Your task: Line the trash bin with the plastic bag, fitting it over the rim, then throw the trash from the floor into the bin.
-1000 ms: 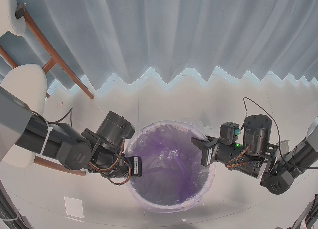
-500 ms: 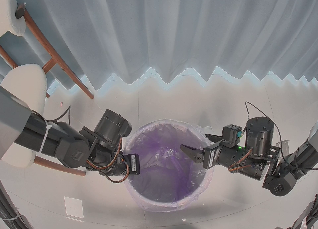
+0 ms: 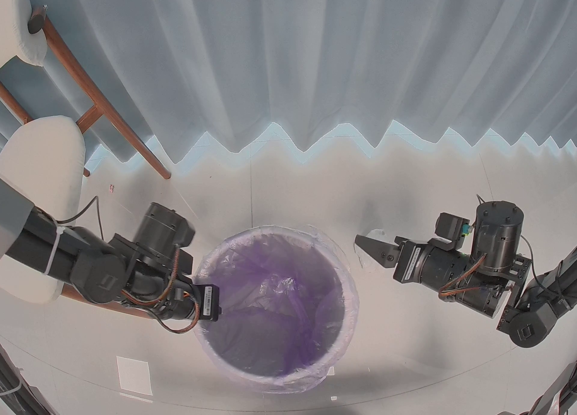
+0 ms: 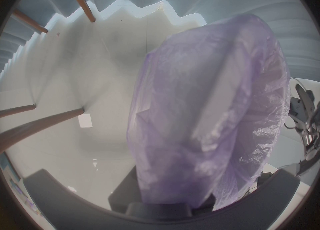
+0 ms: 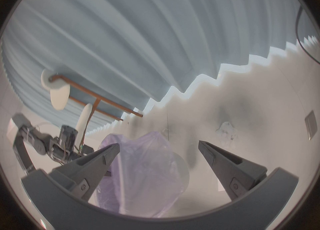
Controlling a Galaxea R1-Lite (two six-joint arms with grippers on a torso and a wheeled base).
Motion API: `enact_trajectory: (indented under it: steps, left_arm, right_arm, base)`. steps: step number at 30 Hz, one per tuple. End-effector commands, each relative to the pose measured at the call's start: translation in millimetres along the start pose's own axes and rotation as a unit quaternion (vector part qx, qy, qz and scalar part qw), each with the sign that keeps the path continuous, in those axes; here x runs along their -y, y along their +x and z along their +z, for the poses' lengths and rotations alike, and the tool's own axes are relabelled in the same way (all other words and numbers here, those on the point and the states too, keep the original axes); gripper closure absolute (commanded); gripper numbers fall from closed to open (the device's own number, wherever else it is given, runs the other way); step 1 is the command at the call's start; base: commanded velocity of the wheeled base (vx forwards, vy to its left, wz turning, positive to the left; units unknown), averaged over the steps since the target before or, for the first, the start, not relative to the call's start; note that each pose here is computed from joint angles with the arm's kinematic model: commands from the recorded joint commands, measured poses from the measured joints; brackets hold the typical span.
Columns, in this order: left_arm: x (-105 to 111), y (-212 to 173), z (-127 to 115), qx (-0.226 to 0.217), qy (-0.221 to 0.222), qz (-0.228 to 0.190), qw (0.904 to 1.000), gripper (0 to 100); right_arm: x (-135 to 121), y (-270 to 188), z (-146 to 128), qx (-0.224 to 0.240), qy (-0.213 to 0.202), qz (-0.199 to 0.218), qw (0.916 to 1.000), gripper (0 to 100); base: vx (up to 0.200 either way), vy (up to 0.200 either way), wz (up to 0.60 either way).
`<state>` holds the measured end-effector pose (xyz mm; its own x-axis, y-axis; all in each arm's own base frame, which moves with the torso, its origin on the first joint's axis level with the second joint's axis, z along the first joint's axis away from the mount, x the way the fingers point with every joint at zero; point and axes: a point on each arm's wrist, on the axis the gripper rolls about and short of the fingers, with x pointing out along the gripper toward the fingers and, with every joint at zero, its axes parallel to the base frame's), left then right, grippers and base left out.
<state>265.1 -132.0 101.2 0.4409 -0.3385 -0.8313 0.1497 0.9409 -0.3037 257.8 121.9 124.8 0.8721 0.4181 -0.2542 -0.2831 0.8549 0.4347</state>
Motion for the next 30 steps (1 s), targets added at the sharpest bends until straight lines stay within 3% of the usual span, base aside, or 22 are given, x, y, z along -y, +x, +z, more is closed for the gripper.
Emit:
enact_trajectory:
  steps: [1, 10, 14, 20, 30]
  left_arm:
    - [-32.8, -20.7, -3.9, 0.037, -0.002, -0.024, 0.999, 100]
    - [-47.6, -27.9, 15.2, 0.102, 0.003, -0.111, 0.9886, 100]
    - [-45.9, -27.7, 19.4, 0.117, 0.012, -0.133, 0.9842, 100]
    - [-42.1, -27.4, 23.0, 0.125, 0.025, -0.164, 0.9781, 100]
    - [-40.0, -28.9, 23.7, 0.127, 0.027, -0.17, 0.9769, 100]
  right_arm:
    - [10.2, -15.3, 10.9, 0.021, 0.052, -0.011, 0.9984, 0]
    - [33.0, -31.6, -23.3, -0.046, 0.064, -0.055, 0.9954, 0]
    - [29.9, -37.3, -35.4, -0.072, 0.057, -0.038, 0.995, 0]
    - [15.7, -34.6, -48.3, -0.06, 0.048, 0.015, 0.9969, 0]
    - [9.9, -16.4, -85.0, -0.059, 0.039, 0.063, 0.9955, 0]
  base:
    - [0.0, 0.0, 0.0]
    - [0.0, 0.0, 0.0]
    - [0.0, 0.0, 0.0]
    - [0.0, 0.0, 0.0]
    - [0.0, 0.0, 0.0]
